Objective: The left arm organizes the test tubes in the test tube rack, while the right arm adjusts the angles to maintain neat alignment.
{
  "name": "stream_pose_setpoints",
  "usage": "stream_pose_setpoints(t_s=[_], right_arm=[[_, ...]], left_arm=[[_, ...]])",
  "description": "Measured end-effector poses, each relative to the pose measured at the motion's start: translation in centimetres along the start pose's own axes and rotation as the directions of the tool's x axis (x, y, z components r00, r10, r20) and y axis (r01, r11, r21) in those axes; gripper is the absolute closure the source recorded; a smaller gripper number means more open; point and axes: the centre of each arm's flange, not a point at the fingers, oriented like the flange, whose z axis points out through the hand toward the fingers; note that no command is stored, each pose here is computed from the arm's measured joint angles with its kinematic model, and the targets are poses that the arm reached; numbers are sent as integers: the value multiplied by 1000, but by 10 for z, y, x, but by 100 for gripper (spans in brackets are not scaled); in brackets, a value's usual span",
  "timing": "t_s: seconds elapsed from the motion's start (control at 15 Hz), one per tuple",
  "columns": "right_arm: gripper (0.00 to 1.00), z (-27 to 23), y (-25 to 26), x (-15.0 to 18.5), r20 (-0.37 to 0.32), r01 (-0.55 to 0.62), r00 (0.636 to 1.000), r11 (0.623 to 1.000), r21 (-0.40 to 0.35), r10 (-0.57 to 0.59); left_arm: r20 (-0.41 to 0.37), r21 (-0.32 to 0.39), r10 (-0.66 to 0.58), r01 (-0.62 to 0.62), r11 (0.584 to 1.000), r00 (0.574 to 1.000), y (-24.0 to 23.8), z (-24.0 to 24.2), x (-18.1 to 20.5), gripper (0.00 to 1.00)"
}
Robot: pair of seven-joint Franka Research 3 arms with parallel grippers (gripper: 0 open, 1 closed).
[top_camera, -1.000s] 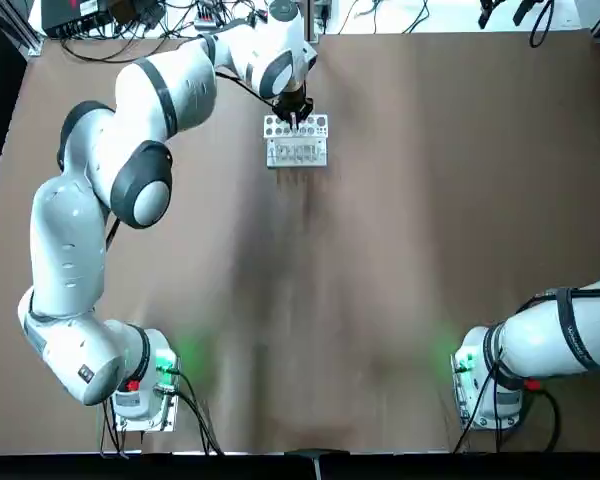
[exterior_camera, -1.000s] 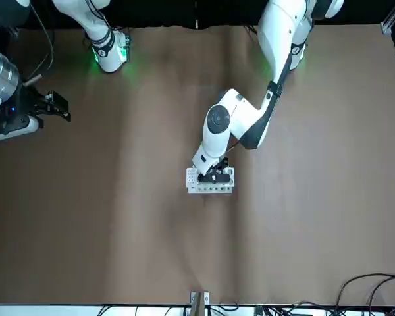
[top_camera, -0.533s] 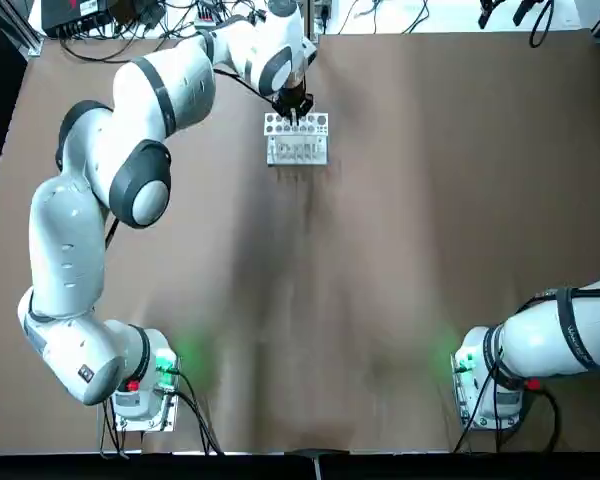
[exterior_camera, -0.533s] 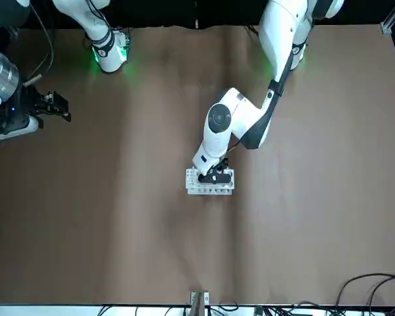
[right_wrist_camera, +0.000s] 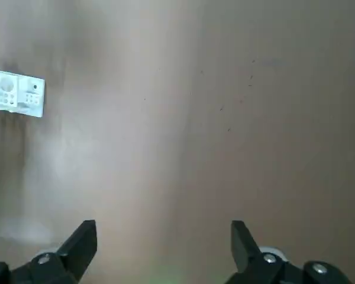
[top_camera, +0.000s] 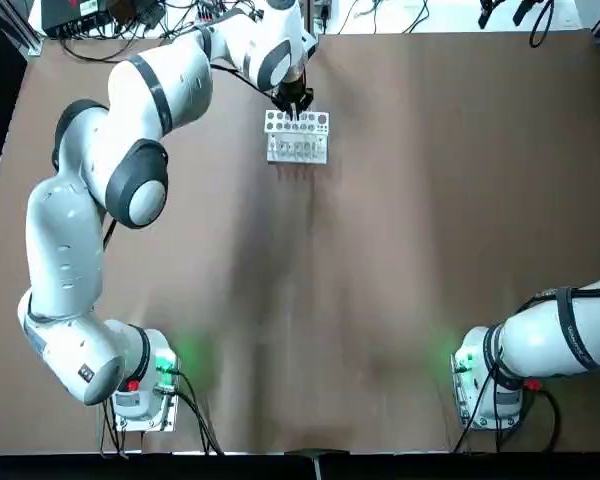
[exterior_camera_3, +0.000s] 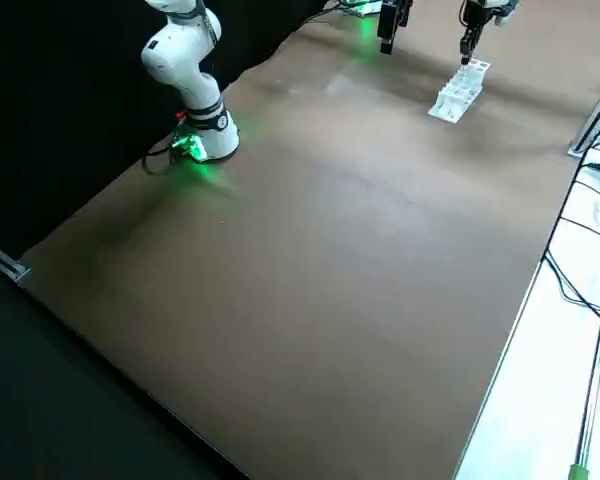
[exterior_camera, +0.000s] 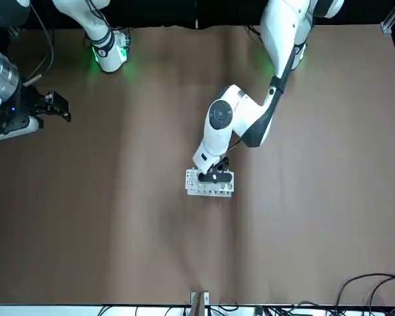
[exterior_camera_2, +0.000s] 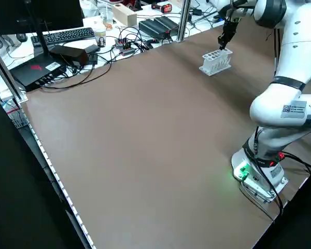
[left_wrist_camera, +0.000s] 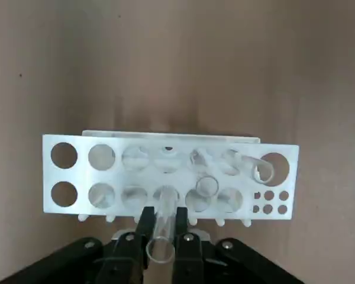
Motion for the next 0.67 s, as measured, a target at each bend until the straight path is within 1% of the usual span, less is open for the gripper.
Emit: stream_pose_setpoints(t_s=[0.4, 0.67], right_arm=[[0, 0, 0, 0, 0, 0, 1000, 1000, 0, 0], [0, 0, 0, 0, 0, 1, 1000, 1000, 0, -1]], left_arm=[[16, 13, 3, -3, 1000, 1000, 0, -19, -4, 82], [6, 5, 4, -4, 1000, 1000, 1, -35, -5, 82]])
